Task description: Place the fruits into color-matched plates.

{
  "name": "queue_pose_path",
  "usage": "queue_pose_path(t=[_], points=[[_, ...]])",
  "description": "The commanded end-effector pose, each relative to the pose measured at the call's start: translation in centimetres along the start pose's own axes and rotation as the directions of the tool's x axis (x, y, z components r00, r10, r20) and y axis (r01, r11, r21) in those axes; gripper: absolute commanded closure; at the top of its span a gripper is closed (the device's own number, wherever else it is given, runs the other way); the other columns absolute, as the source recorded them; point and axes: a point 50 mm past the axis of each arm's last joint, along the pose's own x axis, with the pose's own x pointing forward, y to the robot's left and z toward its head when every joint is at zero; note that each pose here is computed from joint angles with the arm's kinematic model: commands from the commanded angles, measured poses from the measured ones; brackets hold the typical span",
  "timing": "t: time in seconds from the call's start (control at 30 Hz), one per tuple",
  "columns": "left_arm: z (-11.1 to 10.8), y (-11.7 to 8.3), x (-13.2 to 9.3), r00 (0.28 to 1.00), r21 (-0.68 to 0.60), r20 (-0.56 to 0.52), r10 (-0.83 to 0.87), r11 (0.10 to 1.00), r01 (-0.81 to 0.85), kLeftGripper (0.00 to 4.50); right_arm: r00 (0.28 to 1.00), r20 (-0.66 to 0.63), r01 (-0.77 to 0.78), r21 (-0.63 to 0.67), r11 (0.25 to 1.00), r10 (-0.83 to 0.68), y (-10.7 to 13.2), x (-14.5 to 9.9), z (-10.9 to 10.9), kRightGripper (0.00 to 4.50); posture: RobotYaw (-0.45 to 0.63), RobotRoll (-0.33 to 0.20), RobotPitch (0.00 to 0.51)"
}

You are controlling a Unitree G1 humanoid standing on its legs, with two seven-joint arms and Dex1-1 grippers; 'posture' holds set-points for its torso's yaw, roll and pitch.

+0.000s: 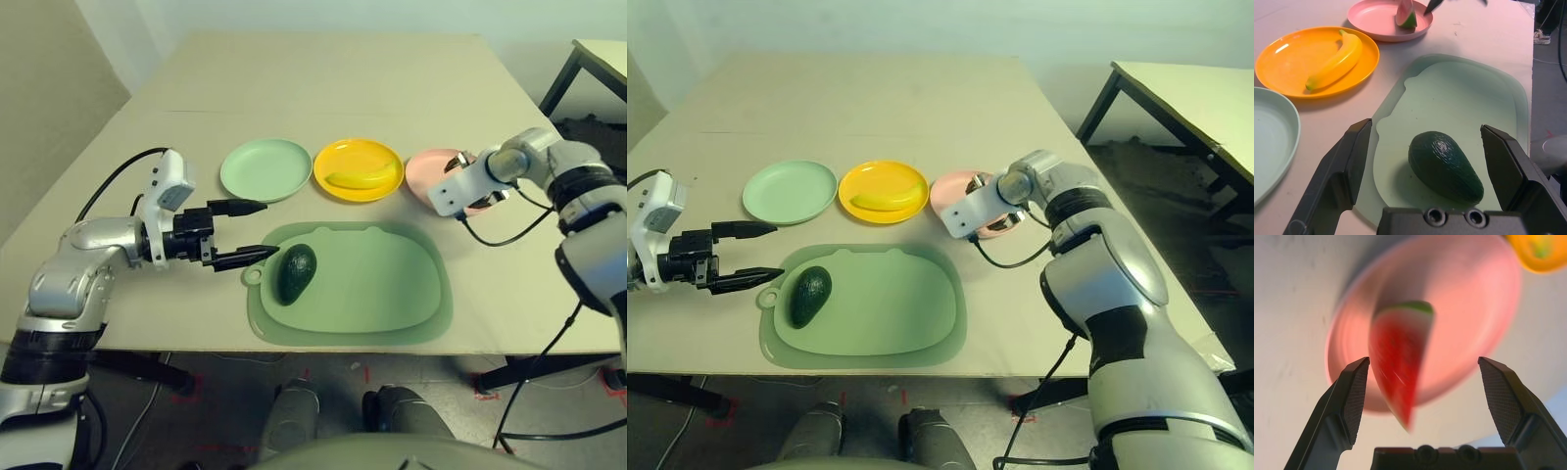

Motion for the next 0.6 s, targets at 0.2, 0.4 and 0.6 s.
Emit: queue_pose_path(t=[0.2,0.4,0.6], points=[[-0.2,0.5,-0.3,0.999,0.027,-0.051,-0.014,1.0,0.015,0.0,0.936,0.349,-0.061,0.288,0.956,-0.045,0.6,-5.7,1.7,0.02,0.1,0.0,0.072],[-0.3,1.2,-0.5,0.996,0.063,-0.086,-0.007,0.998,0.013,0.0,0.793,0.566,-0.137,0.524,0.841,-0.224,4.8,-6.0,5.7,0.02,0.08,0.0,0.069],[-0.4,1.5,-0.3,0.993,0.091,-0.12,-0.021,0.995,0.032,0.0,0.626,0.673,-0.262,0.658,0.706,-0.395,9.5,-4.4,8.9,0.02,0.07,0.0,0.065]])
